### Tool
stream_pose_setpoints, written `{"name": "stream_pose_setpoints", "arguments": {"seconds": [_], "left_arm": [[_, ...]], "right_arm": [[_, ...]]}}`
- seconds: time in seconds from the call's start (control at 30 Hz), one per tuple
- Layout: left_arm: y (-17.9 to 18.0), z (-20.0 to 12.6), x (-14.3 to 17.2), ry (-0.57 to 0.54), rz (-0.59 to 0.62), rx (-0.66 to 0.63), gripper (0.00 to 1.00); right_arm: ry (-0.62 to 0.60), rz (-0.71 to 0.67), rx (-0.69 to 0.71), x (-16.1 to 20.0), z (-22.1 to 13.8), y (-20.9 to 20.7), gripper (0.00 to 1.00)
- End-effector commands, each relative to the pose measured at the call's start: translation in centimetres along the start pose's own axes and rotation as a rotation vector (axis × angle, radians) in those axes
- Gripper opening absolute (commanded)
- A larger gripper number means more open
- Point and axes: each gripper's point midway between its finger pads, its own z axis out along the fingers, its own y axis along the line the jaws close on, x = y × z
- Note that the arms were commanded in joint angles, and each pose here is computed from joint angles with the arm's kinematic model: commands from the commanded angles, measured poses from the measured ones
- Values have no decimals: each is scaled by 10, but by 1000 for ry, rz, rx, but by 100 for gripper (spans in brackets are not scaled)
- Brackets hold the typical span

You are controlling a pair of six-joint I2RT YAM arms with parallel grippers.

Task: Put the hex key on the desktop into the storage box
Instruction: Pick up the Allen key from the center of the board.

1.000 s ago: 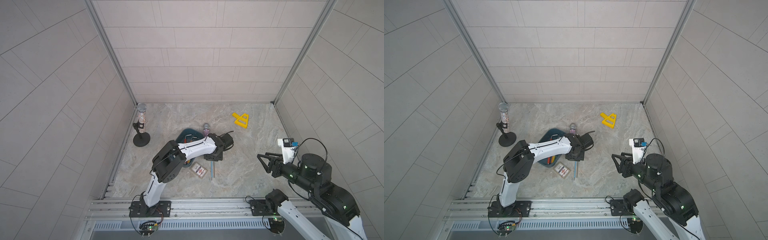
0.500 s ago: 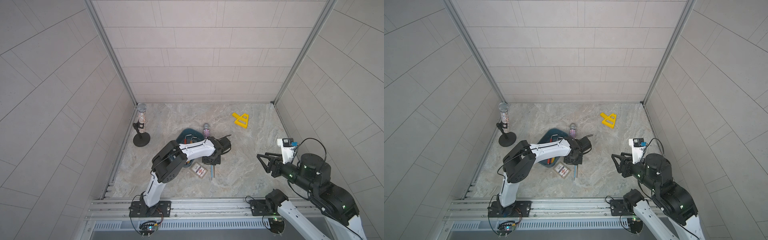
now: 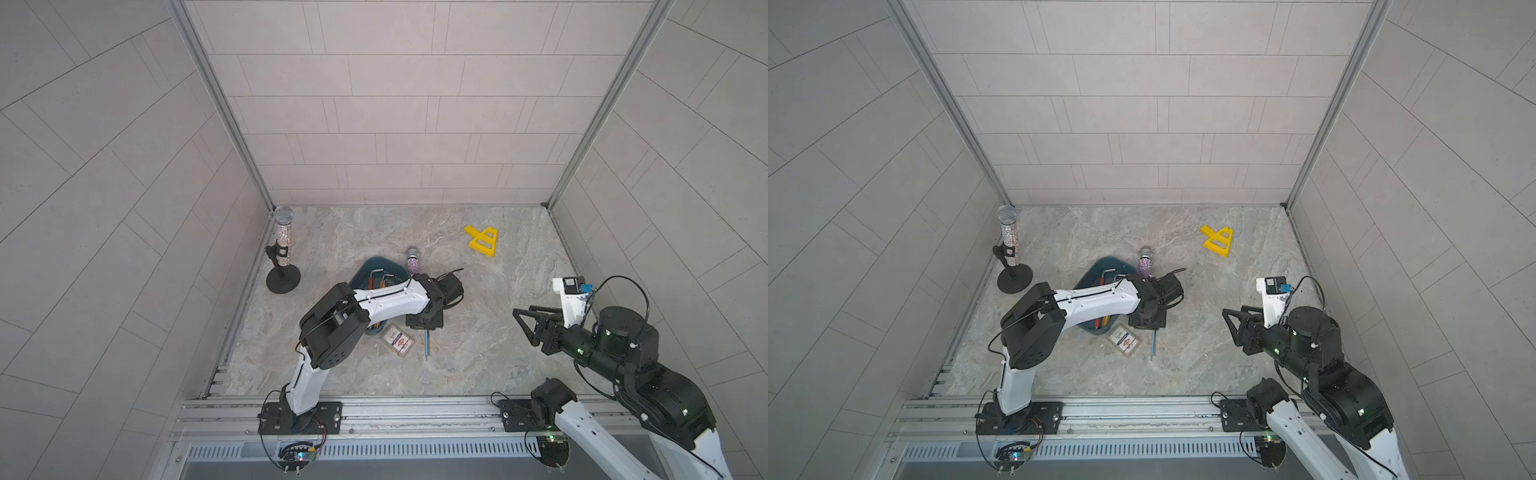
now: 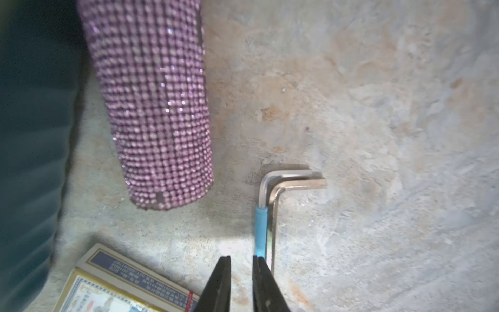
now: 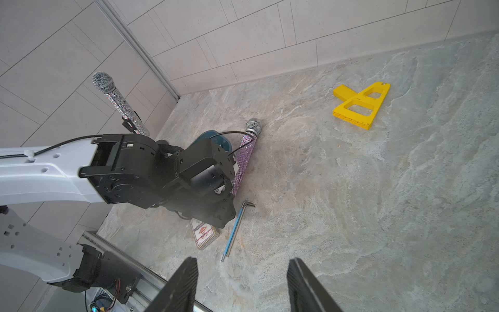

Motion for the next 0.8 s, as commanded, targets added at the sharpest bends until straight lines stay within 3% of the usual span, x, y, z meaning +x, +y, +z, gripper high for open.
{"name": "stream_pose_setpoints", "arguments": {"seconds": [0.0, 0.43, 0.77], "left_arm": [[-2, 3, 9, 20, -10, 13, 24], [2, 25, 19, 64, -17, 3, 22], [9, 17, 16, 32, -7, -15, 16]], "right_arm": [[-16, -6, 1, -1, 0, -1, 58], [-14, -6, 2, -1, 0, -1, 58], [-13, -3, 1, 0, 1, -1, 58]]}}
